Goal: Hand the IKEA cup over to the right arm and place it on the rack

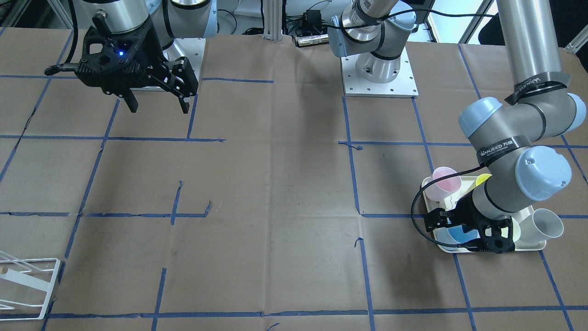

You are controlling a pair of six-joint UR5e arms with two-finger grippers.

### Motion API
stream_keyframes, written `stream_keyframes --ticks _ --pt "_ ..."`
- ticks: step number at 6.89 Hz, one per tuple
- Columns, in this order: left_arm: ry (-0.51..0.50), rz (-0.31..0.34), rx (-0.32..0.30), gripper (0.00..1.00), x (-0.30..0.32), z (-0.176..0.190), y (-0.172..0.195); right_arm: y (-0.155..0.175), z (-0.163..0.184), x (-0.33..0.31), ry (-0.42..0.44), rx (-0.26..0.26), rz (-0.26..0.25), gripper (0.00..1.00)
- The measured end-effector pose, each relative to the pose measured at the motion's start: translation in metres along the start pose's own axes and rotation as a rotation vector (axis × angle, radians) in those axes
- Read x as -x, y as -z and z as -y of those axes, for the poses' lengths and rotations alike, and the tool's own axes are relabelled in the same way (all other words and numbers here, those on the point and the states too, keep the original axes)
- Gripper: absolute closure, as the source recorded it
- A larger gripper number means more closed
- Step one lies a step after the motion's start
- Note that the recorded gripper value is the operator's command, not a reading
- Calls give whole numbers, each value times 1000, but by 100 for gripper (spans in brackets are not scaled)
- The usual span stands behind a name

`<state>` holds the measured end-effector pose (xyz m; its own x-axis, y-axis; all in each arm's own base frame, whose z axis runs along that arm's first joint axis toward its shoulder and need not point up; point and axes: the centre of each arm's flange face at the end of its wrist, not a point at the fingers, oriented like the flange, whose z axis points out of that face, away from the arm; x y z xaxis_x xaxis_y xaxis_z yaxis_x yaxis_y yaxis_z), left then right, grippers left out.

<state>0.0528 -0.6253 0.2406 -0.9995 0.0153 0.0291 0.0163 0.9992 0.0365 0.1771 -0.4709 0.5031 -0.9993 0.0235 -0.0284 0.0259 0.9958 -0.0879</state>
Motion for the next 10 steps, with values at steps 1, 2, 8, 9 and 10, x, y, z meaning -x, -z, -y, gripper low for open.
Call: stream_keyframes --ticks 1,2,8,9,10 --pt "2 -3 11 1 0 -1 -7 0 0 0 0 1 0 0" --pt "1 -5 17 3 0 0 -11 0 0 0 0 1 0 0" --pt "-17 10 -5 100 3 5 -11 0 0 0 0 0 0 0" --pt "-21 11 -4 100 3 5 -10 0 0 0 0 1 0 0" --pt "-25 11 -5 100 4 5 -7 -1 0 0 -1 1 0 0"
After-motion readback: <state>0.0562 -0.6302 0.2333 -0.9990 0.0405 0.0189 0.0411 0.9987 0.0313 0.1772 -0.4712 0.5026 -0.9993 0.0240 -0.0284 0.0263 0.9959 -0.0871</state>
